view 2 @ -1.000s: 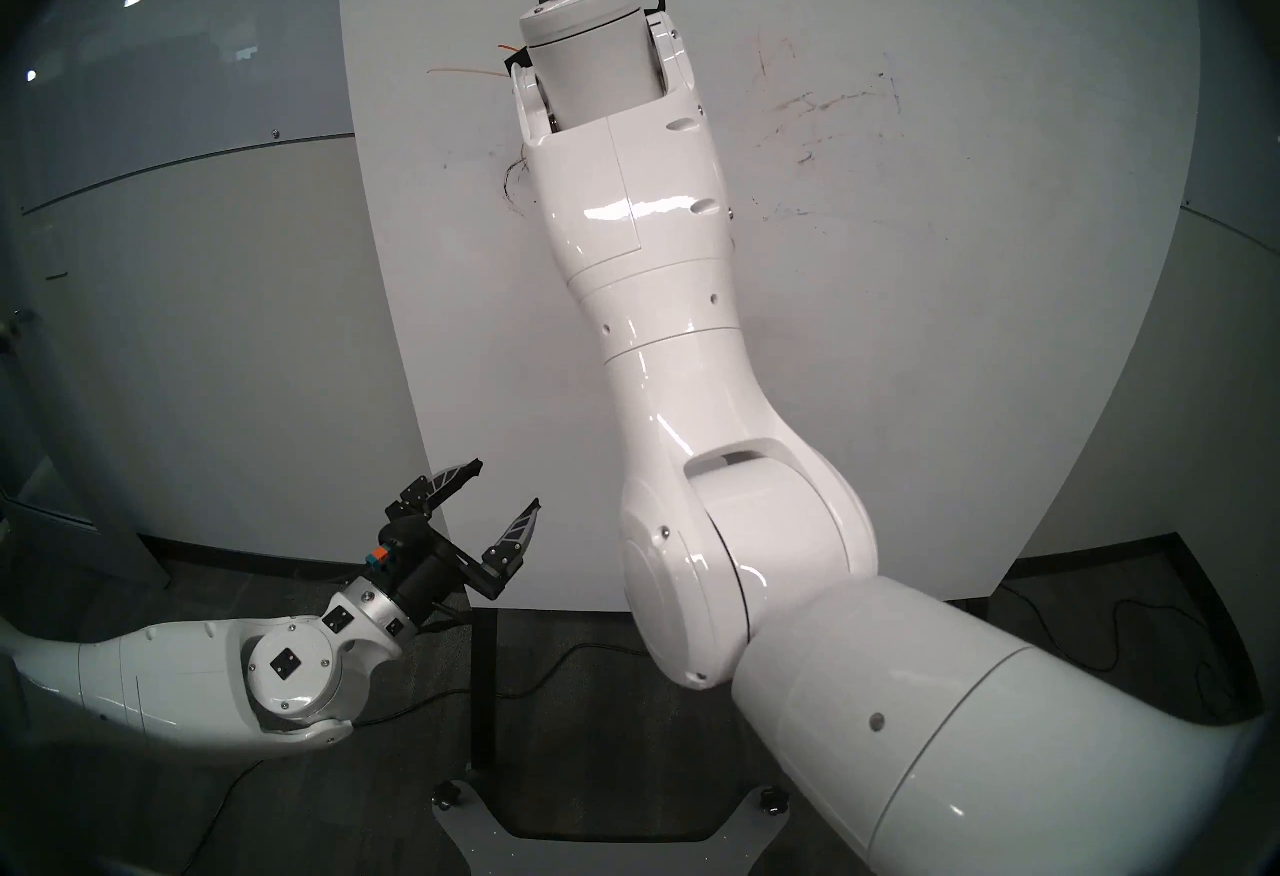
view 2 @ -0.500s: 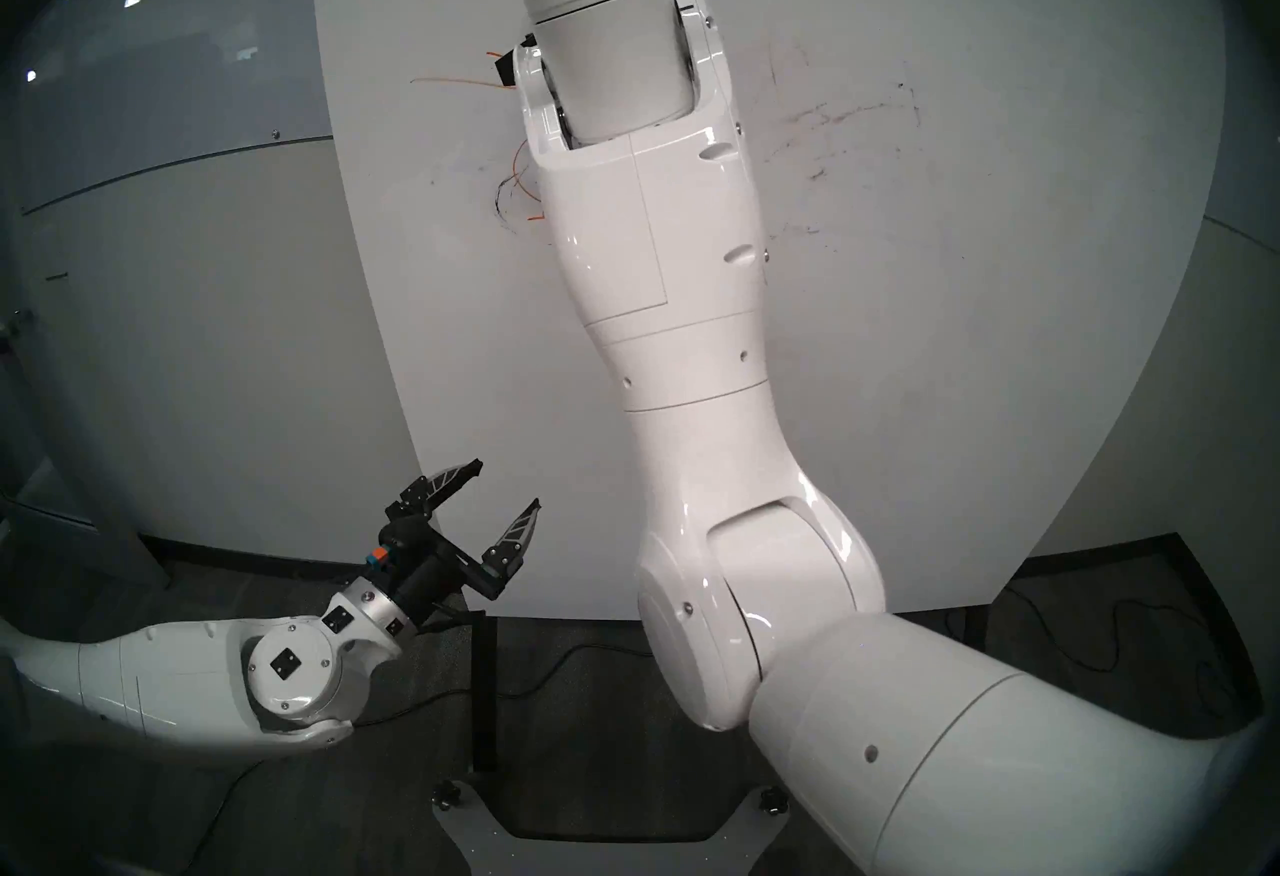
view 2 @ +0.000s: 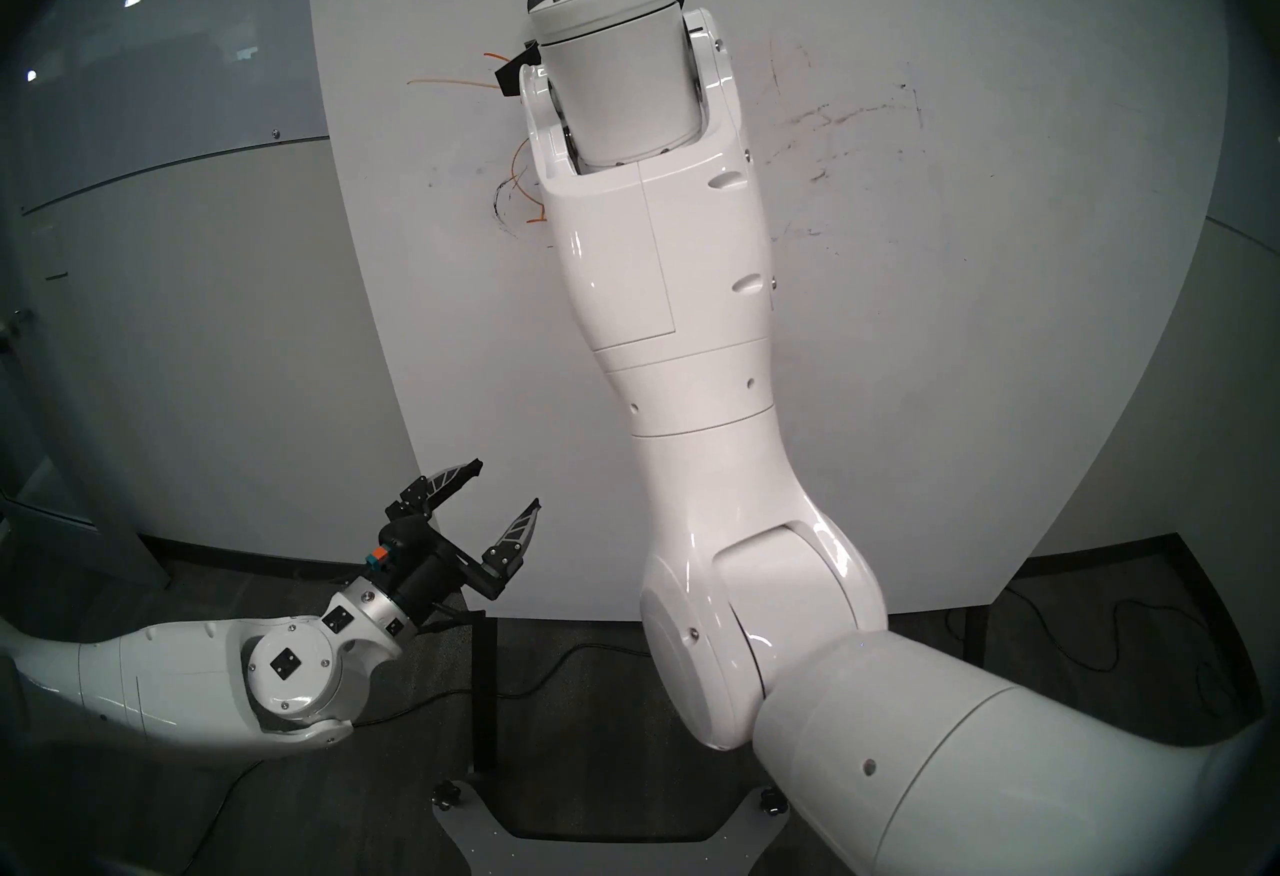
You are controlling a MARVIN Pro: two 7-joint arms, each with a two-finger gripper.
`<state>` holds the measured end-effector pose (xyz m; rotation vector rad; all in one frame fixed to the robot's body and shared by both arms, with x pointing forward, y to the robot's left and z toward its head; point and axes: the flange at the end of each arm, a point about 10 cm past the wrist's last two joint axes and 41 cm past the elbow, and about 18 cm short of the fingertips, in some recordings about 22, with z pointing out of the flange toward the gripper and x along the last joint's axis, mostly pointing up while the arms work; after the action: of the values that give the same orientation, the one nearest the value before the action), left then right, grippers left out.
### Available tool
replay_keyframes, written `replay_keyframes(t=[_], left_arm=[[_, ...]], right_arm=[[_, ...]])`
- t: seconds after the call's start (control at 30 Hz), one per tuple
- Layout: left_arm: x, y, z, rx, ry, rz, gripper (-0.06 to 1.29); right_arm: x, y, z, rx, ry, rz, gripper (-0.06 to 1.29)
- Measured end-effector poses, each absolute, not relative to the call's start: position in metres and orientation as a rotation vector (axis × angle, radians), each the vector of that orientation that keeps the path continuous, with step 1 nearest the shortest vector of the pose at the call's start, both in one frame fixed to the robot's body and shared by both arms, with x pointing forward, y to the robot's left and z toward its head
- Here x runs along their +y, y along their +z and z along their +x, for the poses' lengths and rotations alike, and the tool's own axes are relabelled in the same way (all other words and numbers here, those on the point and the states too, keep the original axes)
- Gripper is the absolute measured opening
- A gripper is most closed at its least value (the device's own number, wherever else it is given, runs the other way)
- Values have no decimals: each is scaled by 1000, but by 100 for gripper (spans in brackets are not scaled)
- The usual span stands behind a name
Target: Erase all marks on the whiteboard with the eraser
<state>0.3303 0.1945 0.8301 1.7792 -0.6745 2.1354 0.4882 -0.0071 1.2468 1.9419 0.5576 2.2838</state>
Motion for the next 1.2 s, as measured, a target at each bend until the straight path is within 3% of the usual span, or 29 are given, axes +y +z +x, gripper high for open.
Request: replay_keyframes(t=[1.2], left_arm=[[195,830,330,-675,2136,1779,123]], right_arm=[[-12,1221,488,576,2280,1945,54]])
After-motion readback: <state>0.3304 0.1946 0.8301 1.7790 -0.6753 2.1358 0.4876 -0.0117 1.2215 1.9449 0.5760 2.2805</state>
